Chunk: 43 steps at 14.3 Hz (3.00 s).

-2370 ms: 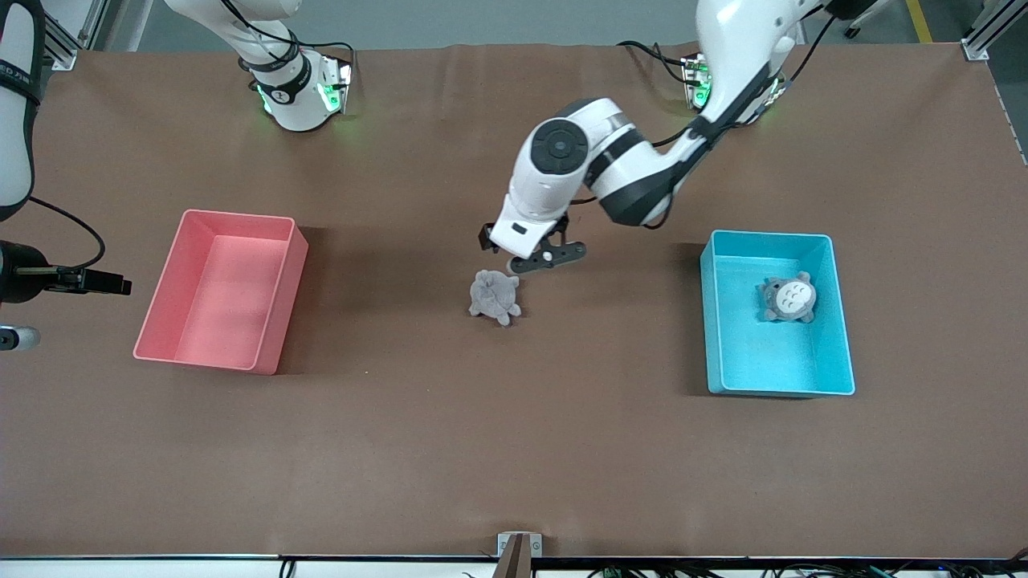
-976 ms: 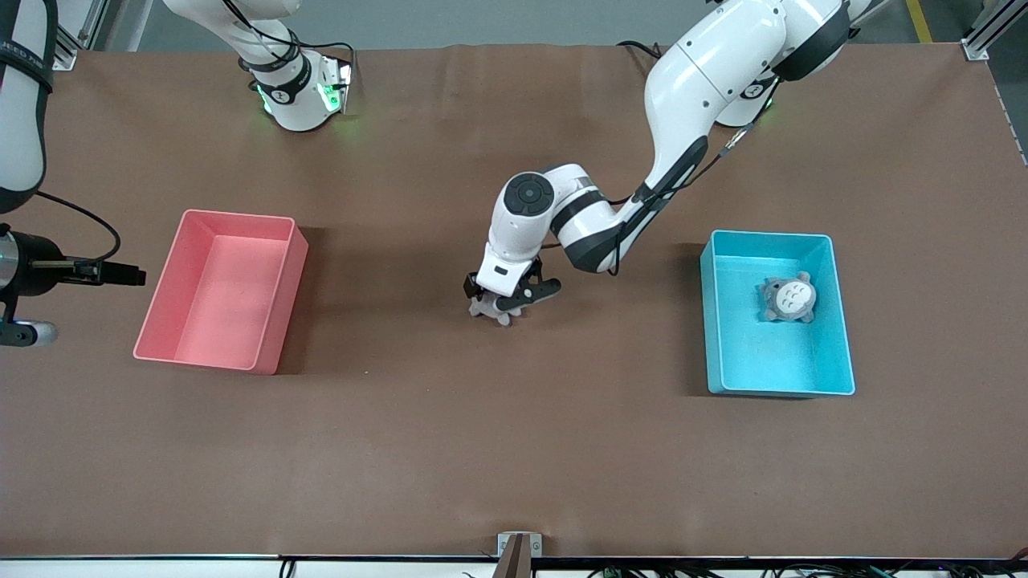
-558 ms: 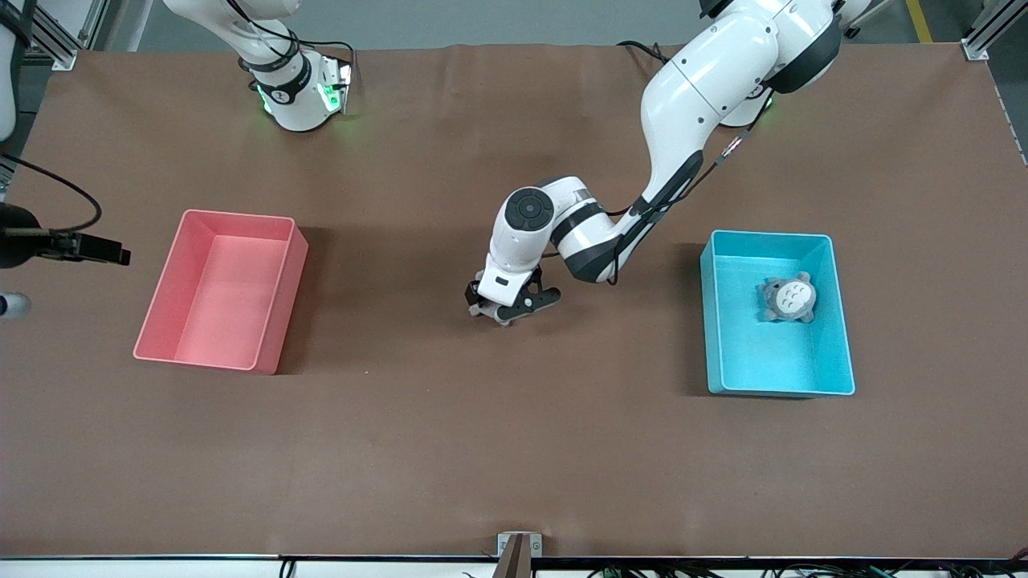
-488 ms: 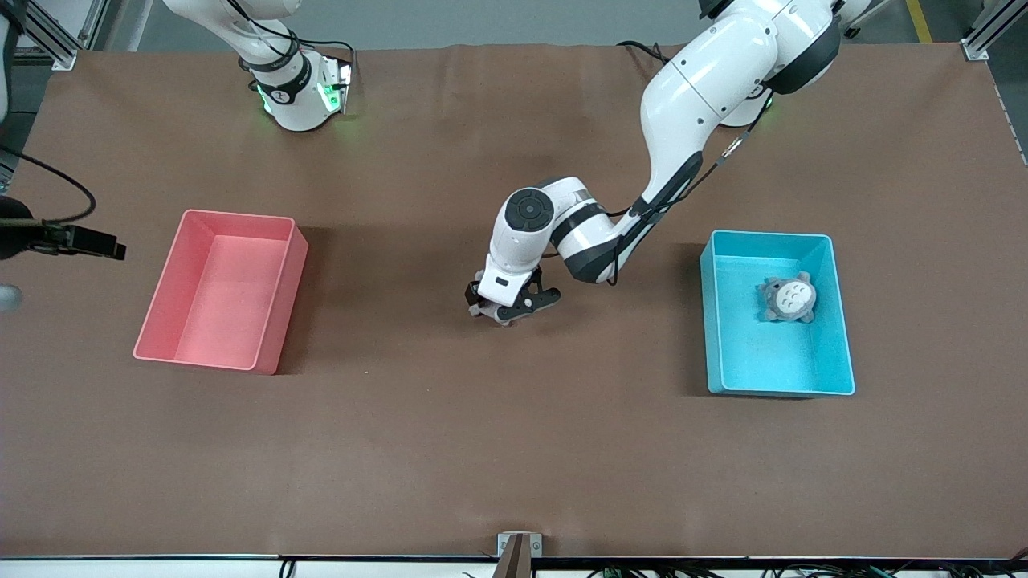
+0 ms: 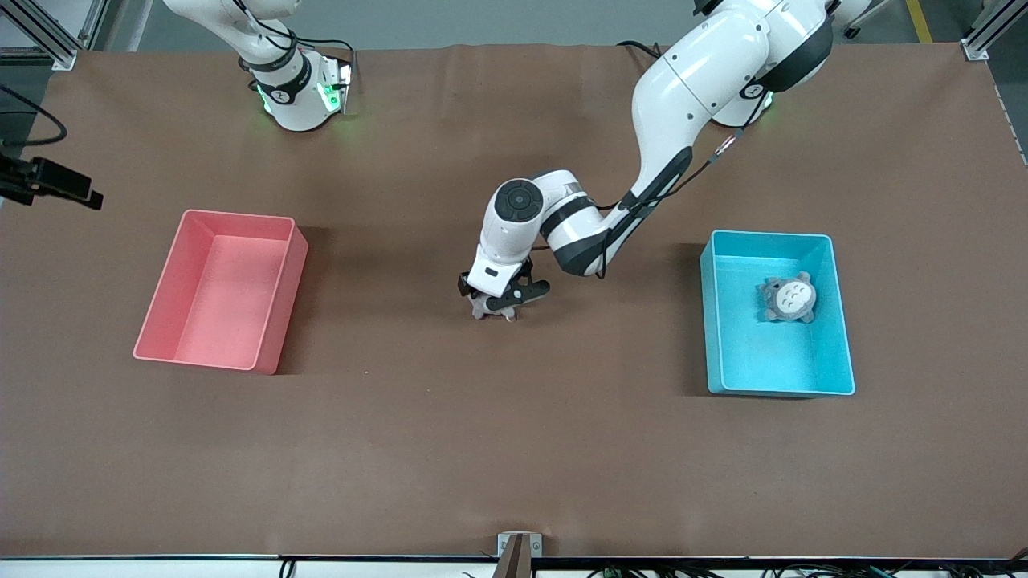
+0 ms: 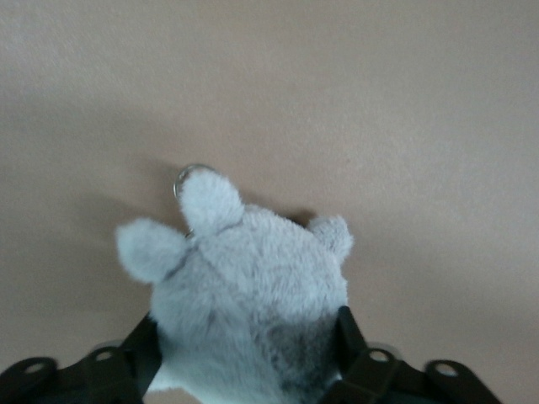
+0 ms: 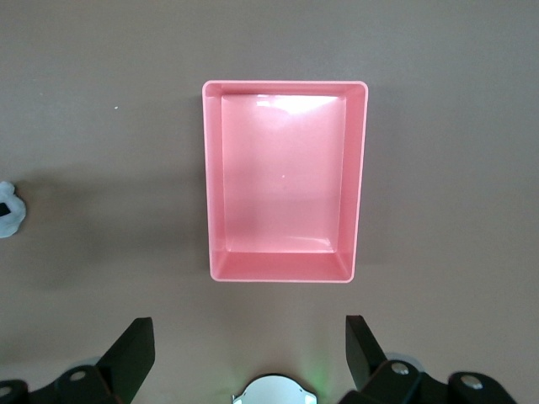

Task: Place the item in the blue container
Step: 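Lift the grey Totoro with the left gripper toward the blue box, then lower the grey Totoro into the blue box and open the left gripper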

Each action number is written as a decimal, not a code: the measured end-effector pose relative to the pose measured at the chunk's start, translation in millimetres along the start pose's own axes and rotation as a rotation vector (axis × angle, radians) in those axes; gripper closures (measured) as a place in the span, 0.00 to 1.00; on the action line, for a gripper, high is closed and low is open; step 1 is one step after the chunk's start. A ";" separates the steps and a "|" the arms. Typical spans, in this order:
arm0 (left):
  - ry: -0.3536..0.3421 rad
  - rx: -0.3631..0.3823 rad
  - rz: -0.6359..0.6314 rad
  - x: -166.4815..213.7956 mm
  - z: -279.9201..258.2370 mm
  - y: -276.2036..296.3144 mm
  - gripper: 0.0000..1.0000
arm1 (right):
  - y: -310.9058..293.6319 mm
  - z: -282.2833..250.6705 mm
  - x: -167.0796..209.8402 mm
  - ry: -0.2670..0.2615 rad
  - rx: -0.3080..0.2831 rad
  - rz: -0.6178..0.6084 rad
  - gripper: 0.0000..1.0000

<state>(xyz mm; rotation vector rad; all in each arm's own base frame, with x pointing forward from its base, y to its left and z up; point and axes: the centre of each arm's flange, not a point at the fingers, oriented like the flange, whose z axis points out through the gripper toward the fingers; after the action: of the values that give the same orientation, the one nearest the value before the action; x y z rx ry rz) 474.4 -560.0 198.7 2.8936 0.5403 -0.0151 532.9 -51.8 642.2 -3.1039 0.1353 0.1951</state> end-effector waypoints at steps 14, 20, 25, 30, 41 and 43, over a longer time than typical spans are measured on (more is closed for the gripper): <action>0.041 0.124 0.079 14.1 -67.2 7.1 0.75 | -2.9 -14.0 -19.9 0.028 0.004 -0.009 0.00; 0.040 0.345 0.253 69.2 -250.5 -47.6 0.75 | -7.7 -35.4 -30.6 0.045 0.002 -0.045 0.00; -0.056 0.399 0.343 151.9 -301.5 -161.0 0.75 | -7.4 -45.8 -35.2 0.056 0.000 -0.094 0.00; -0.109 0.323 0.442 227.9 -306.9 -288.2 0.75 | -7.5 -43.8 -37.4 0.035 0.001 -0.095 0.00; -0.141 0.201 0.456 268.0 -172.1 -403.9 0.75 | -8.7 -43.1 -38.2 0.028 0.001 -0.100 0.00; -0.148 0.183 0.443 271.5 -152.9 -408.8 0.75 | -8.7 -43.0 -38.1 0.027 0.001 -0.100 0.00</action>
<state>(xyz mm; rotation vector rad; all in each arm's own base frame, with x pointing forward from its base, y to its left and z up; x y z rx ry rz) 577.3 -59.9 257.8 3.0870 -0.1394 -0.2207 501.3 -41.4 689.9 -3.1035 -0.0196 0.1497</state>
